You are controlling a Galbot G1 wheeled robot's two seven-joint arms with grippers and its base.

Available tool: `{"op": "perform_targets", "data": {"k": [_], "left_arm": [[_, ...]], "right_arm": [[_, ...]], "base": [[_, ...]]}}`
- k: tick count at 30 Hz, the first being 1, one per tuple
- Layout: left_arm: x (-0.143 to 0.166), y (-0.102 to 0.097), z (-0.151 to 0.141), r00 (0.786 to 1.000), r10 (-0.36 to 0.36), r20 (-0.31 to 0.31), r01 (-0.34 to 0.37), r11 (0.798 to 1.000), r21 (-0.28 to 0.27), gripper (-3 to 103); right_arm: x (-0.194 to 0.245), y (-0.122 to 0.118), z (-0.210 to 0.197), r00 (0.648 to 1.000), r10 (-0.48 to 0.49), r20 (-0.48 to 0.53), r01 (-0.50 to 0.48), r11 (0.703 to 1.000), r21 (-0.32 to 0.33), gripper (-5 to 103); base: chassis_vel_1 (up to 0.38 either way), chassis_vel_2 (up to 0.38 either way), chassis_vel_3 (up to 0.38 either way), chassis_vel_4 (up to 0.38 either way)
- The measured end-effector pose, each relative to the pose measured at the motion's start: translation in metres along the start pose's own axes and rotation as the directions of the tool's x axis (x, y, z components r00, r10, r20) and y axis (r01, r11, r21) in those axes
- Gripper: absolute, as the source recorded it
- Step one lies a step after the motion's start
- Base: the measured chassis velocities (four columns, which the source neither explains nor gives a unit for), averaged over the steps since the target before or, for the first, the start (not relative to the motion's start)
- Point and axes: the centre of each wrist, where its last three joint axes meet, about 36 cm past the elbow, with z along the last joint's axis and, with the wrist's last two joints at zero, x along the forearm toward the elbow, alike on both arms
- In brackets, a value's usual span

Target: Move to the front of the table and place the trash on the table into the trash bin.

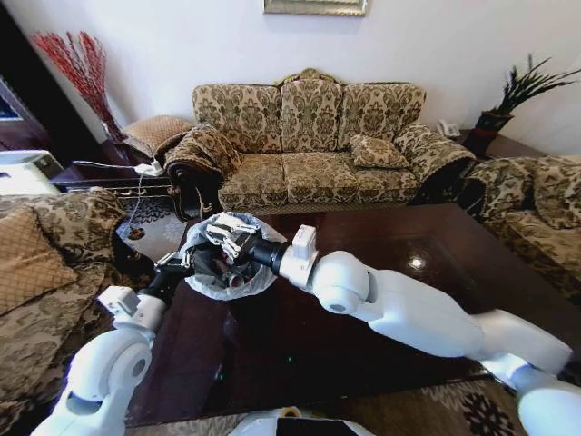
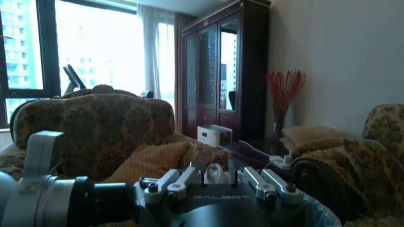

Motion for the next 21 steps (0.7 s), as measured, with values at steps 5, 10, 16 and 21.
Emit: {"op": "perform_targets", "data": {"k": [5,10,16,21], "left_arm": [[0.000,0.000,-0.001,1.000,0.002,0.001,-0.002,1.000,-0.001,4],[-0.001,0.000,0.000,1.000,0.003,0.002,-0.003,1.000,0.000,4],[-0.001,0.005,0.001,1.000,-0.015,0.004,0.015,1.000,0.001,4],[0.001,0.006,0.003,1.000,-0.026,0.006,0.025,1.000,0.006,4]], "right_arm": [[0.003,-0.005,0.001,1.000,0.025,0.001,-0.025,1.000,-0.003,43],[0.006,-0.010,-0.001,0.996,0.083,0.023,-0.083,0.997,-0.002,59],[0.038,-0.038,-0.007,0.927,0.373,0.038,-0.374,0.926,0.051,82],[0.083,-0.041,0.011,0.847,0.531,-0.012,-0.527,0.843,0.107,96]], "base": [[0.000,0.000,0.000,0.000],[0.000,0.000,0.000,0.000],[0.000,0.000,0.000,0.000],[0.000,0.000,0.000,0.000]]}}
